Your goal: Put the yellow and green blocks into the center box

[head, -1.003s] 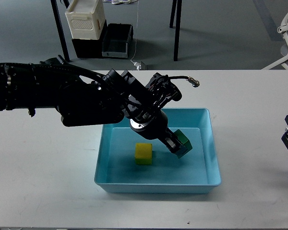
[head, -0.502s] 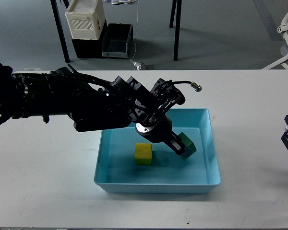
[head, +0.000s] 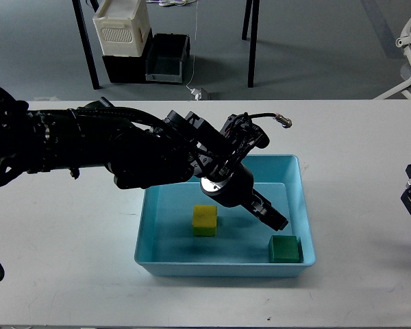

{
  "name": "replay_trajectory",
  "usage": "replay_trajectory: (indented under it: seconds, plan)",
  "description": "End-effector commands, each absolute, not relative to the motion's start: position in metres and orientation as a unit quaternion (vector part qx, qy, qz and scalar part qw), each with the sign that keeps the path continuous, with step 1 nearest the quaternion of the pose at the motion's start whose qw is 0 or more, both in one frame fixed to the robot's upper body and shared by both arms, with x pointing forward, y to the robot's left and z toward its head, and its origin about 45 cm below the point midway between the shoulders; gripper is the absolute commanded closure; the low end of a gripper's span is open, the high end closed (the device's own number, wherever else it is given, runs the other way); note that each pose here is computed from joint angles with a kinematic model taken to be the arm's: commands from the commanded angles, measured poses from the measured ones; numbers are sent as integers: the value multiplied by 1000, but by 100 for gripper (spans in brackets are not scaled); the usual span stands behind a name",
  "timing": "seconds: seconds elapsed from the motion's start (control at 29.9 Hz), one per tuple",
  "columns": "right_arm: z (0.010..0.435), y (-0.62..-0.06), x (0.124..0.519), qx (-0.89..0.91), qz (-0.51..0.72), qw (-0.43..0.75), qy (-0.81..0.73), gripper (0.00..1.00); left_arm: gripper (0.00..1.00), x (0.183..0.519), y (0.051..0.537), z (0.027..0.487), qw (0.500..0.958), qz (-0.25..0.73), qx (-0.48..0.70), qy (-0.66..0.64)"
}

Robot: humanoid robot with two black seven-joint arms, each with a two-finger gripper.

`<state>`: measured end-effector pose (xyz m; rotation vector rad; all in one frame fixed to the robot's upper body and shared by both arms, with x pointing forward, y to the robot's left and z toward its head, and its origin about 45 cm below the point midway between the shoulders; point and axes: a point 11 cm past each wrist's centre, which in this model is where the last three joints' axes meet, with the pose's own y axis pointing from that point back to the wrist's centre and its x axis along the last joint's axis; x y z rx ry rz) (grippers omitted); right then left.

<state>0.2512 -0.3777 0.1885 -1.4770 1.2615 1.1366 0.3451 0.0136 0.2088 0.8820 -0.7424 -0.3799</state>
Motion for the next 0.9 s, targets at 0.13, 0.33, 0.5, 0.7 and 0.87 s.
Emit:
replay_trajectory:
  seconds: [0.13,0.33,0.5,0.7,0.87]
  plan:
    - [189,-377,252,-593,455,431,505,0,18,378,32,238,835,-114,411,-348]
    - [198,-375,261,-602,448,436,497,0,17,408,28,305,879,-15,326,-348]
    - [200,-374,270,-607,443,434,496,0,17,430,34,371,929,88,199,-298]
    - [203,-374,273,-611,440,436,493,0,14,451,53,436,961,183,43,-204]
    - [194,-376,284,-599,450,440,495,0,11,465,85,464,958,242,-84,-130]
